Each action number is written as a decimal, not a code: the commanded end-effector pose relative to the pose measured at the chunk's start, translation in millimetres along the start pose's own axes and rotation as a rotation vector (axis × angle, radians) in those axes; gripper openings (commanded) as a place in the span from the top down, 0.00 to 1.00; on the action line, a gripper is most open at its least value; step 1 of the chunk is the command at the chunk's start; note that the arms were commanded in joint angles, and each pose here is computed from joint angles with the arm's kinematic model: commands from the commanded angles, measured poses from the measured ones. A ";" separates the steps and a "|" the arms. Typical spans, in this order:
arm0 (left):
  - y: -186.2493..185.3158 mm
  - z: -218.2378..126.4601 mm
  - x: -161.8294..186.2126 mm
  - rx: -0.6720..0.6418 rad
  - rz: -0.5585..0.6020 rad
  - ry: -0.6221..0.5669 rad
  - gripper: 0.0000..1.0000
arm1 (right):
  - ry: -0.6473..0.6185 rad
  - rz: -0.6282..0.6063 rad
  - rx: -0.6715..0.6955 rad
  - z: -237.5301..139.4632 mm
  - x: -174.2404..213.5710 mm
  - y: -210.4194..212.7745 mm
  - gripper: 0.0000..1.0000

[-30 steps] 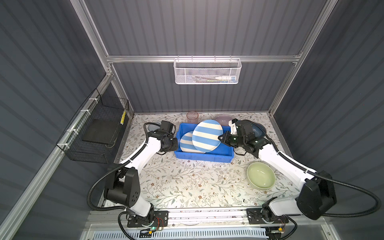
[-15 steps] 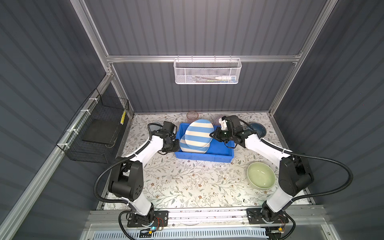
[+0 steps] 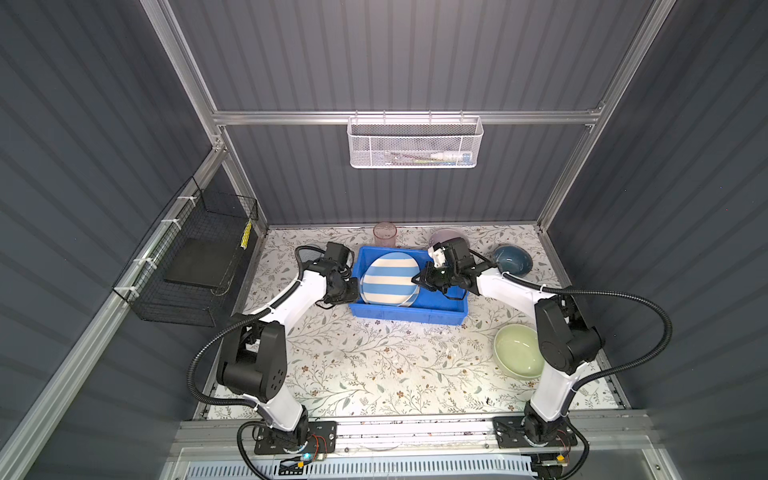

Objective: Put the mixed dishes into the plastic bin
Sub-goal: 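Lower the striped plate onto the other striped plate and open both grippers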

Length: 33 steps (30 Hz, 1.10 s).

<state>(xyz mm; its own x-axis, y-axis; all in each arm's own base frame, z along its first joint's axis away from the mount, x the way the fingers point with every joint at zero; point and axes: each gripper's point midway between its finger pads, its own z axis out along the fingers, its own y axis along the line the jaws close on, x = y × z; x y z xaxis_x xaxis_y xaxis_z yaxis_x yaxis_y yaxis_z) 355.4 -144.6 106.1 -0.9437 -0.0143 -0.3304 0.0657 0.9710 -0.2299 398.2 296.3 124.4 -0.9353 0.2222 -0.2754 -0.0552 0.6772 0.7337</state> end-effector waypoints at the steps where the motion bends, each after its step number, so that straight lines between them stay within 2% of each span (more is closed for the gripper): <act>1: -5.3 -1.9 -1.8 0.024 0.020 0.013 0.74 | 0.008 -0.011 -0.075 3.5 -4.4 18.4 0.94; 7: -6.3 -3.0 -3.4 0.026 0.031 0.012 0.74 | 0.050 -0.006 -0.092 13.5 4.1 16.0 0.86; 14: -9.7 -2.1 -5.6 0.042 0.032 0.015 0.74 | 0.067 -0.021 -0.046 13.8 9.9 6.3 0.74; 24: -8.9 -3.5 -6.0 0.035 0.038 0.016 0.74 | 0.069 -0.110 0.148 0.1 8.8 -12.9 0.54; 30: -8.8 -3.2 -5.7 0.034 0.038 0.018 0.74 | 0.063 -0.140 0.249 -6.9 8.5 -26.4 0.53; 33: -8.4 -3.2 -5.4 0.032 0.039 0.019 0.74 | 0.067 -0.138 0.247 -5.7 10.1 -26.5 0.52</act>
<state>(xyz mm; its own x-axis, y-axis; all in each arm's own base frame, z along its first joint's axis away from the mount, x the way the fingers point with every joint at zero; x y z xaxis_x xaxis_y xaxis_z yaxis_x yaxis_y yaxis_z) 356.6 -145.8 107.1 -0.9464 0.0033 -0.3229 0.0810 0.9704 -0.2275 390.6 281.9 101.1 -0.9502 0.0969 -0.2961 -0.0887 0.8268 0.5554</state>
